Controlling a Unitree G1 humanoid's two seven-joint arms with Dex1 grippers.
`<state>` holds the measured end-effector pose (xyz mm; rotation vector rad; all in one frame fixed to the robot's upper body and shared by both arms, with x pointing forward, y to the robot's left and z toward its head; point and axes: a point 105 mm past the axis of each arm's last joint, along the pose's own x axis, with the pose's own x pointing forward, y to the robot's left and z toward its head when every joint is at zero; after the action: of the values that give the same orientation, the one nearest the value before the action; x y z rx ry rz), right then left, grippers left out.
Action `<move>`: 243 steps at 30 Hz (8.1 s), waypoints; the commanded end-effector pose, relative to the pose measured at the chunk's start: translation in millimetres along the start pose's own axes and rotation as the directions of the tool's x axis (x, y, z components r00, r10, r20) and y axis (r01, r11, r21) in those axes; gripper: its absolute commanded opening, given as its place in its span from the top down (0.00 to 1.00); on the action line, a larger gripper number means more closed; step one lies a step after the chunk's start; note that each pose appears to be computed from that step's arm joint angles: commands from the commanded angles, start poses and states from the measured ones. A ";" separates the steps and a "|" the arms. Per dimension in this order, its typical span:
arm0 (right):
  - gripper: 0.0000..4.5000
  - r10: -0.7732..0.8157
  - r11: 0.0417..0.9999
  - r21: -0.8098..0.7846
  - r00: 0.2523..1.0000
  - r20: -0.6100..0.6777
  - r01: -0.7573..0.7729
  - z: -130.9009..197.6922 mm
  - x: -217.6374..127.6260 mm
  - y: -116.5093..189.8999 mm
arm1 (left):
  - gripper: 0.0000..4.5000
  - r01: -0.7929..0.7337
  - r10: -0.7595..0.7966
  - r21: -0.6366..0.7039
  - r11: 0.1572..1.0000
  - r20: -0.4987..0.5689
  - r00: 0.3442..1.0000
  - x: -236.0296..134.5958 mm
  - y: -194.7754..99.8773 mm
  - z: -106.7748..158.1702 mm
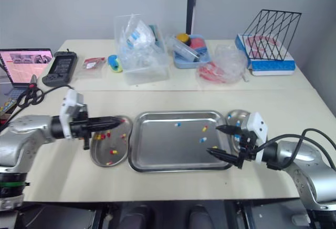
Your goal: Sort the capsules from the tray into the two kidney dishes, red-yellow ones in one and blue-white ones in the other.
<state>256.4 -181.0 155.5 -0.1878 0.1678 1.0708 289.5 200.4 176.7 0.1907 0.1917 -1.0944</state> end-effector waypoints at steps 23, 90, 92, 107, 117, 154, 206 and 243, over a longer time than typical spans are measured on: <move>0.00 0.005 0.999 -0.033 1.000 0.014 -0.005 8.4 -0.9 -3.0 | 0.75 -0.112 0.112 0.002 0.994 -0.119 0.987 -15.0 1.6 -52.7; 0.00 -0.595 0.801 0.081 0.804 -0.004 0.593 -27.0 -139.7 -43.3 | 0.00 -0.466 0.466 -0.111 0.878 -0.024 0.884 -96.0 4.0 -57.6; 0.00 -0.564 0.824 0.074 0.826 0.007 0.562 -21.1 -128.7 -43.1 | 0.00 -0.457 0.458 -0.111 0.883 -0.018 0.889 -92.5 2.0 -55.9; 0.00 0.032 0.995 -0.094 0.997 -0.066 -0.038 36.4 34.4 -19.1 | 0.00 -0.133 0.136 -0.041 0.990 0.065 0.989 -23.8 -25.9 -25.1; 0.00 0.194 0.957 -0.174 0.958 -0.211 -0.233 24.1 107.6 -21.6 | 0.00 -0.053 0.055 -0.034 0.998 0.066 0.996 -10.9 -36.4 -28.6; 0.89 0.219 0.946 -0.150 0.906 -0.363 -0.289 -18.9 150.1 -44.9 | 0.00 -0.063 0.067 -0.066 0.996 0.062 0.996 -14.2 -45.8 -38.6; 0.75 -0.487 0.850 0.045 0.814 -0.315 0.526 -39.2 -65.3 -72.3 | 0.00 -0.026 0.030 -0.057 0.998 0.071 0.997 -7.1 -36.3 -35.2; 0.00 -0.675 0.727 0.140 0.737 -0.034 0.673 -49.4 -182.3 -25.8 | 0.00 -0.602 0.604 -0.090 0.794 0.000 0.797 -138.1 6.7 -65.6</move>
<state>193.6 -356.1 138.7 -0.0403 0.1693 0.3253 232.1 330.7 137.6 0.1086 0.1757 -0.4770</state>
